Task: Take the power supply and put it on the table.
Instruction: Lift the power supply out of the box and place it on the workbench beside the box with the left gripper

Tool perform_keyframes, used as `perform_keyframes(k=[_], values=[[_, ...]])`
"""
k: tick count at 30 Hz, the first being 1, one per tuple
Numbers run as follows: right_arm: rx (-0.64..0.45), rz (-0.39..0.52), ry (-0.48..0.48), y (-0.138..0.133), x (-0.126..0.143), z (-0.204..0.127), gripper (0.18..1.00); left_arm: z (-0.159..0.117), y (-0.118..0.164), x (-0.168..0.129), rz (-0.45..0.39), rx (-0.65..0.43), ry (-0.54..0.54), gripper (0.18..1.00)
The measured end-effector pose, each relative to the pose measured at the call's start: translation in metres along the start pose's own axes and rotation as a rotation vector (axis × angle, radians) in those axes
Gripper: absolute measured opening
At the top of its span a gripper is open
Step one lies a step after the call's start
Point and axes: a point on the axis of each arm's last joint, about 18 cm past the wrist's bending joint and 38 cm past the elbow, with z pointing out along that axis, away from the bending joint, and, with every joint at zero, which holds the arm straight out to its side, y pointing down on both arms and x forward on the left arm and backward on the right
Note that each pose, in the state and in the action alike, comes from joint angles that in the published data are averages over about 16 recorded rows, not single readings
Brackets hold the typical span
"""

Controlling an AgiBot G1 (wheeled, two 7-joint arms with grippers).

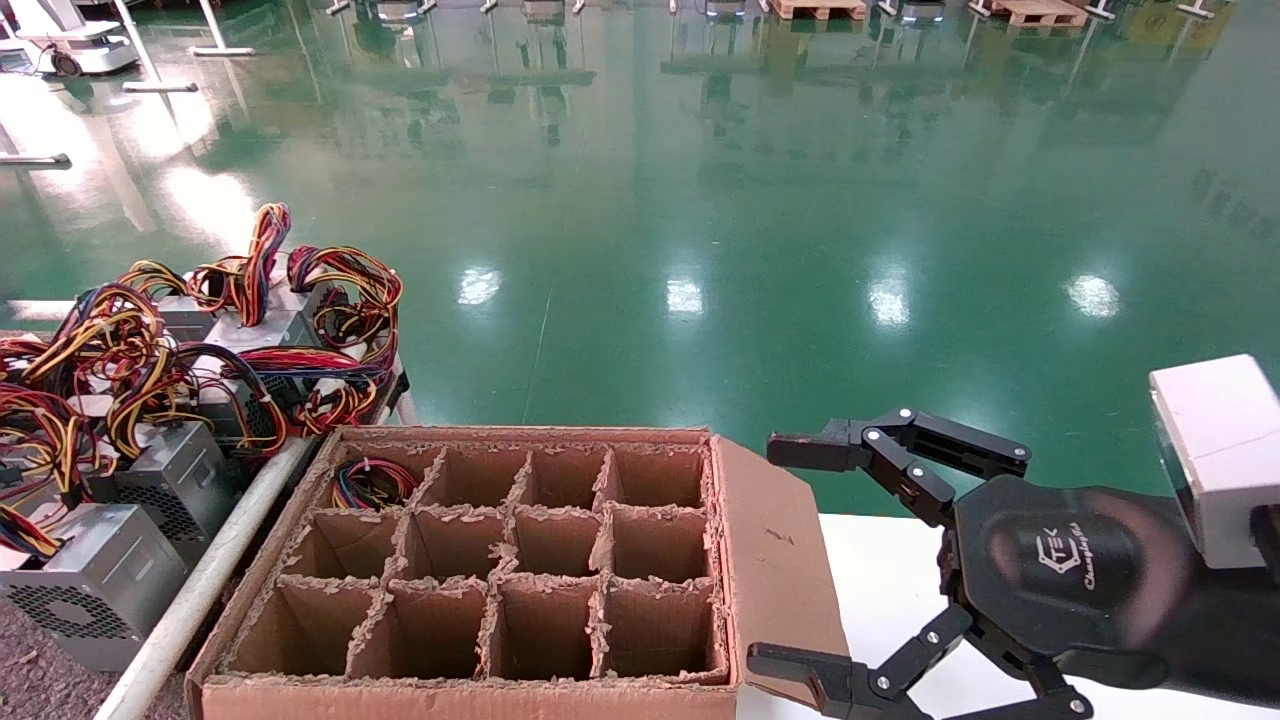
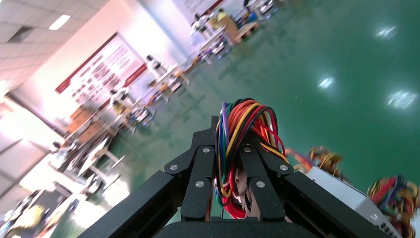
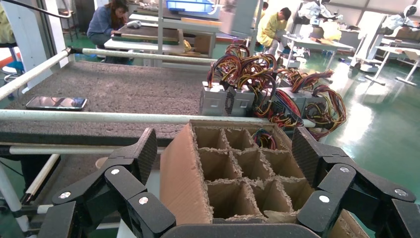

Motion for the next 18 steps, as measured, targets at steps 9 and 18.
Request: perform_keyframes(k=[9,18], values=[[0.000,0.000,0.000,0.000,0.000,0.000,1.000,-0.063,0.020,-0.003,-0.037,-0.129,-0.047,0.206],[0.000,0.000,0.000,0.000,0.000,0.000,1.000,-0.101,0.045,0.005,-0.101,-0.239,-0.049,0.206]])
